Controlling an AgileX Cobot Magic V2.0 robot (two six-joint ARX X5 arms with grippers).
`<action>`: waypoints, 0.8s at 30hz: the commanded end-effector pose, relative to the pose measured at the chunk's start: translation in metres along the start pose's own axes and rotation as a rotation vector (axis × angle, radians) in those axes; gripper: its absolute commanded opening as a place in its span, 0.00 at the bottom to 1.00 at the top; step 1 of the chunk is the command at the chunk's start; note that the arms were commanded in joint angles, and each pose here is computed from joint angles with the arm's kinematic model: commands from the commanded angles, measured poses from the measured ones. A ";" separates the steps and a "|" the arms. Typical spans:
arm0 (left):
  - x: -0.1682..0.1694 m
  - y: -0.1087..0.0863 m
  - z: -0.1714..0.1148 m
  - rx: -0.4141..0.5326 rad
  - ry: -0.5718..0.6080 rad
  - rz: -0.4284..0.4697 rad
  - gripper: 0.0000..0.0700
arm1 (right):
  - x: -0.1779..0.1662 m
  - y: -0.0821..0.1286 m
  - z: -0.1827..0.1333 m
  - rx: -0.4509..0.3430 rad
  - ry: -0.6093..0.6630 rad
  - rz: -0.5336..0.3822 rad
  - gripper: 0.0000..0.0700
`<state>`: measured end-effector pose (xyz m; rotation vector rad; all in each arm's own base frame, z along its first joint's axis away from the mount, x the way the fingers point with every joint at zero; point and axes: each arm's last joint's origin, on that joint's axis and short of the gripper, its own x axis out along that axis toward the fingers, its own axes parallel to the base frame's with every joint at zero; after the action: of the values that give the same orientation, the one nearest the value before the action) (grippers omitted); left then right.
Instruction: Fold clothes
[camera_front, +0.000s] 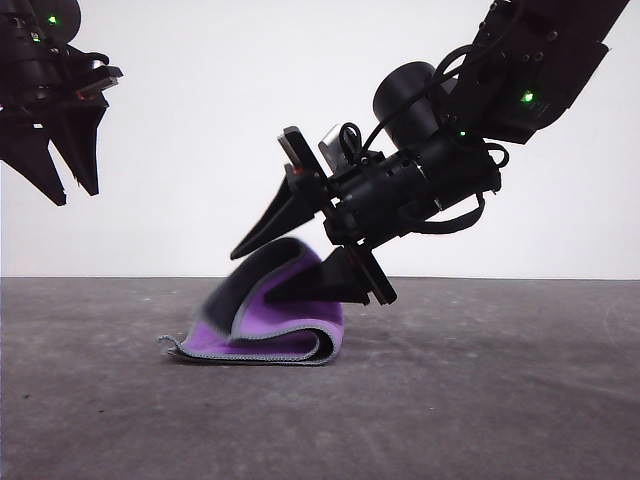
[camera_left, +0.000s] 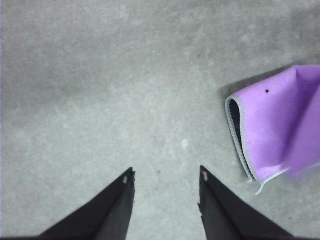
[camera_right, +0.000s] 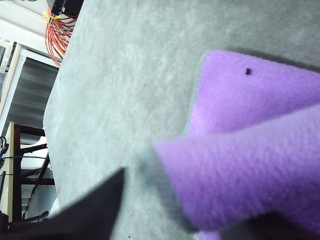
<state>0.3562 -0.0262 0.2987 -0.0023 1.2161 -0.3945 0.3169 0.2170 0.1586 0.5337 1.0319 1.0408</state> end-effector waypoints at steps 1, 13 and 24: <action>0.001 0.000 0.005 0.004 -0.011 0.002 0.35 | 0.006 -0.002 0.001 0.007 0.010 0.011 0.58; 0.001 0.000 0.005 0.004 -0.012 0.003 0.35 | 0.006 -0.001 0.002 0.000 0.030 0.049 0.59; 0.001 0.000 0.005 0.004 -0.011 0.002 0.35 | 0.002 0.019 0.026 -0.056 0.042 0.172 0.71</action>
<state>0.3564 -0.0262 0.2987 -0.0020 1.2144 -0.3944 0.3285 0.2260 0.1880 0.5574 0.9907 1.2297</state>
